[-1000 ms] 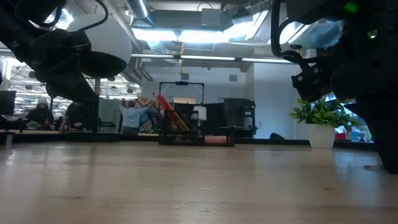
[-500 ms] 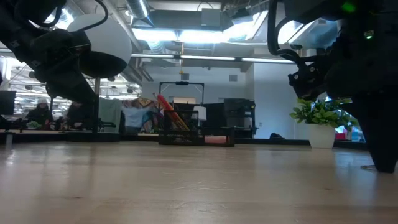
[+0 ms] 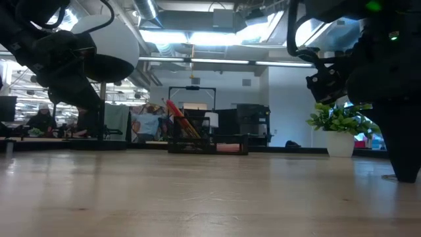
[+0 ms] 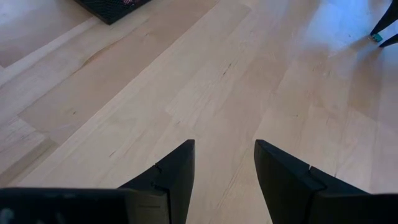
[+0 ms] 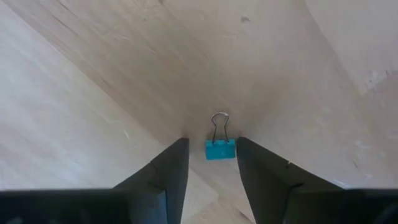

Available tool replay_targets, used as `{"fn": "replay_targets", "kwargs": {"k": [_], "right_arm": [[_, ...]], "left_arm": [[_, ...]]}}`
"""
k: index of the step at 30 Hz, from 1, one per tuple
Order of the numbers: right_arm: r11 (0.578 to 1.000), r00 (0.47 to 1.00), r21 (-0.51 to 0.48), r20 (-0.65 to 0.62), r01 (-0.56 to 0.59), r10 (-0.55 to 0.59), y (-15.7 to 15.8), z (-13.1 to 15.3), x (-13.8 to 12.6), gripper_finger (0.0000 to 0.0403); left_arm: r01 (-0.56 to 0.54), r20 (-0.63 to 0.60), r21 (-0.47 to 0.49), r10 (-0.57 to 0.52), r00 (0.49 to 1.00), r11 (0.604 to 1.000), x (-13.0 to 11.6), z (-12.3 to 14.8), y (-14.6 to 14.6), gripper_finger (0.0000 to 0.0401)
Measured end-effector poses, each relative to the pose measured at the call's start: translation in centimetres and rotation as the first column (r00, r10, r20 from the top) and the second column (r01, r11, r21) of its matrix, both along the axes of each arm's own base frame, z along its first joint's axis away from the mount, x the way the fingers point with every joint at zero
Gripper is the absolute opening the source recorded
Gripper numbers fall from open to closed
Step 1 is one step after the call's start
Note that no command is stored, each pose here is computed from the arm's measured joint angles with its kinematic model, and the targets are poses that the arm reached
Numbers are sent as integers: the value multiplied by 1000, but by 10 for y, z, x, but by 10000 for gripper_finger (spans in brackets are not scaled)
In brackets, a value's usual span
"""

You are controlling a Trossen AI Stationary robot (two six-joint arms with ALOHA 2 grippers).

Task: Pick and place office supplies into organizer
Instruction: Put the blue binder clip into the black desk organizer

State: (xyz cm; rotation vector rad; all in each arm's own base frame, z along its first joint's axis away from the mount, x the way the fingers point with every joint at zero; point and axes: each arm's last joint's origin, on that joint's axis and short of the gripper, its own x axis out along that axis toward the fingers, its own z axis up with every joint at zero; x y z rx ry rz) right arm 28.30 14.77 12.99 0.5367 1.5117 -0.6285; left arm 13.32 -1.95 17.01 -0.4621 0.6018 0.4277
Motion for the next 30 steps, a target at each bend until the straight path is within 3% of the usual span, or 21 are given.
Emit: {"fn": "replay_targets", "kwargs": {"k": [6,15,30], "right_arm": [[1000,1000,-1,1,-3,3,1,0,-1,124],[1000,1000,10,2,-1,1,2,0,0,51],[1000,1000,26,8,0,0,2,6,5,59]], "left_arm": [[-3,0,3,3,1000,1000,0,0,0,159],[-6,1,6,6,1000,1000,0,0,0,159],[-6,1,6,6,1000,1000,0,0,0,159]]}}
